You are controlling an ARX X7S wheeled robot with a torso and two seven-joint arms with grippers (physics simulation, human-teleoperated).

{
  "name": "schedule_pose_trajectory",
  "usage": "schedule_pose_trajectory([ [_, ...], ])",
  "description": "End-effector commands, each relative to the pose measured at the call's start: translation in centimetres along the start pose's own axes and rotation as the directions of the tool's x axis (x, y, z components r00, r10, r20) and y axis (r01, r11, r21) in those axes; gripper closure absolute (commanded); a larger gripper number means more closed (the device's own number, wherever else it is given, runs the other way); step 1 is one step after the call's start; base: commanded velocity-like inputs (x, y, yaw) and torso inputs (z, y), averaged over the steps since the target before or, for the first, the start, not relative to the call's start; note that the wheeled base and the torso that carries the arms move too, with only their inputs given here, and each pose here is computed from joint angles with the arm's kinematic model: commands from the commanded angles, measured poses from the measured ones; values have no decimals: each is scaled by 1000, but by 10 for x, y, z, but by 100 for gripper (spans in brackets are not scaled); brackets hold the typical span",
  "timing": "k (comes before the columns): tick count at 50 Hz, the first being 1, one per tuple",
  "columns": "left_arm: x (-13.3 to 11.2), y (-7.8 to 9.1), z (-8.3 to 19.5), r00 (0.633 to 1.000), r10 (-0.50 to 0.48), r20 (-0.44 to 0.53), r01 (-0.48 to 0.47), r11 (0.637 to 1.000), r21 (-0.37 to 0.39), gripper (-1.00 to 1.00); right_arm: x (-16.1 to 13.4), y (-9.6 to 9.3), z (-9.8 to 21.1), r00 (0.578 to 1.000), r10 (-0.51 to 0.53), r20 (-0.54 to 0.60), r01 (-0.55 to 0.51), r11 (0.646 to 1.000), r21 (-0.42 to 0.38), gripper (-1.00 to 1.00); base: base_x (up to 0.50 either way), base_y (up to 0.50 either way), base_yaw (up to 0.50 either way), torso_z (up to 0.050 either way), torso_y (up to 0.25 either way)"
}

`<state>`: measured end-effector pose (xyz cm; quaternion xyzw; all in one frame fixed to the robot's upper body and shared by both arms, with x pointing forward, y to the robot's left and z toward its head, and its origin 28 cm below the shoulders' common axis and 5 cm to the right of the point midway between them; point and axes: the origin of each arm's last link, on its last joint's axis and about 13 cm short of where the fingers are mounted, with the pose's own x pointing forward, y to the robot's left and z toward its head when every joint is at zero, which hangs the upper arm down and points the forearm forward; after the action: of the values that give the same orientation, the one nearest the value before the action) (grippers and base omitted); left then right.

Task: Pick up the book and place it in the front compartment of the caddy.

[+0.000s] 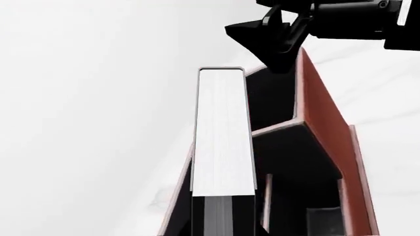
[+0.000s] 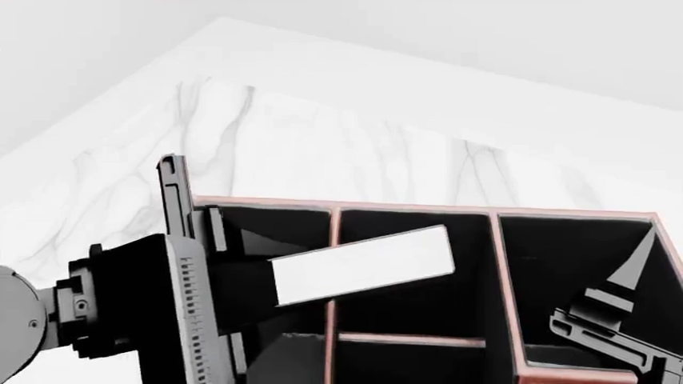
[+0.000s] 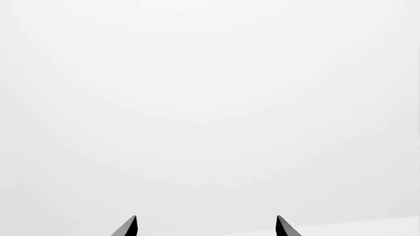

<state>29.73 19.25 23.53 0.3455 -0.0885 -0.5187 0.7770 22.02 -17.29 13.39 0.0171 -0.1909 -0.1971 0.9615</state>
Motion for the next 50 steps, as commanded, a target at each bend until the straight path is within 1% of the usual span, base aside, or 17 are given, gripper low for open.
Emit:
schedule_pose_trajectory([
  [1,13,21,-1,993,93,66,-102,984,149,100,0,-1,-2,1000,-3,-4,3,1000,-4,-100,0,0,0,0,0],
  [2,14,22,-1,994,86,62,-93,986,137,100,1,-1,-1,1000,-3,-4,3,1000,-4,-100,0,0,0,0,0],
  [5,18,24,-2,990,95,102,-111,981,162,100,0,-2,-3,1000,-5,-5,5,1000,-6,-100,0,0,0,0,0],
  [7,20,24,-3,990,90,112,-109,979,173,100,0,-2,-3,1000,-6,-4,6,1000,-7,-100,0,0,0,0,0],
  [9,24,24,-5,984,84,156,-112,977,181,100,0,-3,-2,1000,-9,-2,9,1000,-9,-100,0,0,0,0,5],
  [12,28,26,-7,983,84,160,-112,979,169,100,1,-4,0,1000,-14,-2,14,1000,-10,-100,0,0,0,0,0],
  [13,31,25,-9,978,78,195,-113,978,176,100,1,-5,-1,1000,-18,-2,18,1000,-11,-100,0,0,0,0,0],
  [17,37,27,-14,976,66,207,-105,978,181,100,1,-6,-1,1000,-25,2,25,999,-20,-100,0,0,0,4,3],
  [19,41,28,-18,974,60,217,-104,975,195,100,1,-7,-4,1000,-28,-1,28,999,-23,-100,0,0,0,0,0],
  [24,48,31,-25,974,55,220,-98,976,192,100,1,-9,-4,999,-36,-5,36,999,-27,-100,0,0,0,0,0],
  [29,53,31,-31,972,22,235,-71,977,202,100,1,-10,-7,999,-45,-7,45,998,-32,-100,0,0,0,0,2],
  [32,57,32,-35,974,3,227,-50,978,204,100,1,-12,-8,999,-53,-12,52,998,-35,-100,0,0,0,0,0],
  [36,62,37,-43,984,-10,177,-25,981,193,100,2,-15,-8,997,-73,-11,73,997,-35,-100,0,0,0,0,3],
  [37,63,40,-45,989,-17,150,-12,981,191,100,3,-17,-7,995,-96,-8,96,995,-36,-100,0,0,0,0,0],
  [39,63,41,-46,989,-19,147,-8,983,181,100,6,-19,-7,992,-124,-10,124,992,-33,-100,0,0,0,0,0],
  [45,64,41,-48,991,-38,124,16,985,174,100,7,-21,-8,990,-140,-2,140,989,-39,-100,0,0,0,0,2],
  [50,66,42,-52,995,-58,81,46,988,151,100,7,-24,-11,988,-157,-4,157,987,-46,-100,0,0,0,0,0],
])
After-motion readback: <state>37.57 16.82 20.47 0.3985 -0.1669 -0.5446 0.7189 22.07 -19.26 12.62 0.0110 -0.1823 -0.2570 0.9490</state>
